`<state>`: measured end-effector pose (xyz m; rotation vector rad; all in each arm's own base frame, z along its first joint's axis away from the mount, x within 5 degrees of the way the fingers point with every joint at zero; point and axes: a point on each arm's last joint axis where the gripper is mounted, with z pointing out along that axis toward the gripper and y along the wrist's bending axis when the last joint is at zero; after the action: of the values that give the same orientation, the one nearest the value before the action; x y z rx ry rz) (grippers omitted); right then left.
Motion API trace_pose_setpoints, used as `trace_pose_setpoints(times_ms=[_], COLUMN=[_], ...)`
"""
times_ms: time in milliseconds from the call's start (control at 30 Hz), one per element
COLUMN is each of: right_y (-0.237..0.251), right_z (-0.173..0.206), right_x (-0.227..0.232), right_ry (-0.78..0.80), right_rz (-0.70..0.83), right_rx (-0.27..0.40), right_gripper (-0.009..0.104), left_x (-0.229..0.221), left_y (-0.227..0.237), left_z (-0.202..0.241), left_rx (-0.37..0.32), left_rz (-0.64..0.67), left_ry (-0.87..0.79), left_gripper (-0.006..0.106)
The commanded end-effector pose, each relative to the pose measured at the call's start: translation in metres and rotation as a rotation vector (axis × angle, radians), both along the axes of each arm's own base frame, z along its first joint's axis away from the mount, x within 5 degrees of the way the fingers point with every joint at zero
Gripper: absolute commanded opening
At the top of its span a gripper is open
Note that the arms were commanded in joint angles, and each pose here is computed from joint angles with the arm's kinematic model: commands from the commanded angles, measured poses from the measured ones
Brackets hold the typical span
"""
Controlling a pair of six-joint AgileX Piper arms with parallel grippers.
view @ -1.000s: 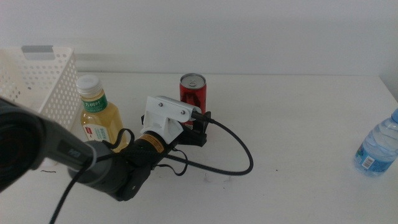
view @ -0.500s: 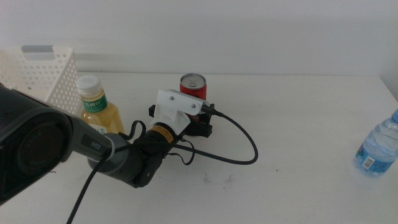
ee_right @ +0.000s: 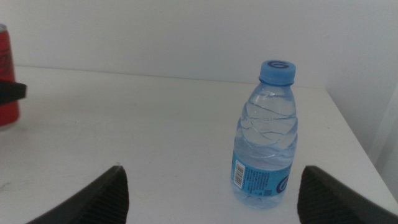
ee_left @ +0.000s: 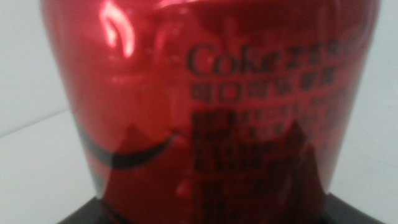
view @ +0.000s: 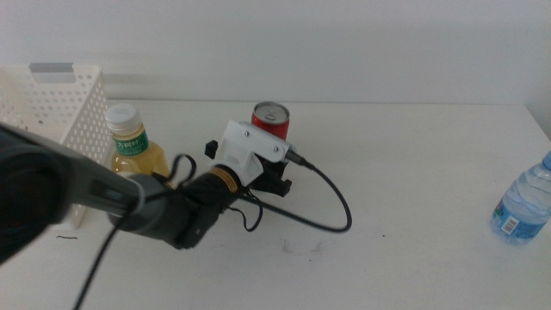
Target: Use arms to grab the bottles and put them into the dustbin to the left of the table.
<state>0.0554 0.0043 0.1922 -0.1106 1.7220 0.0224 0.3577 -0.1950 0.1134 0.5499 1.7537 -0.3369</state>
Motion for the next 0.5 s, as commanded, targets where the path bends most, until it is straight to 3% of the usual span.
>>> trace_pose_setpoints(times_ms=[0, 133, 300, 467], right_y=[0.0, 0.0, 0.0, 0.0], right_z=[0.001, 0.001, 0.001, 0.001], right_x=[0.0, 0.0, 0.0, 0.0], right_ry=[-0.018, -0.018, -0.018, -0.018], right_rz=[-0.003, -0.003, -0.003, -0.003], right_rx=[-0.009, -0.009, -0.009, -0.009], right_gripper=[0.088, 0.088, 0.088, 0.088], left_x=[-0.003, -0.017, -0.039, -0.05], left_y=[0.005, 0.014, 0.028, 0.051], left_z=[0.037, 0.079, 0.134, 0.201], left_rx=[-0.017, 0.053, 0.03, 0.136], left_rz=[0.013, 0.027, 0.068, 0.133], left_ry=[-0.036, 0.071, 0.164, 0.304], left_gripper=[0.011, -0.002, -0.002, -0.002])
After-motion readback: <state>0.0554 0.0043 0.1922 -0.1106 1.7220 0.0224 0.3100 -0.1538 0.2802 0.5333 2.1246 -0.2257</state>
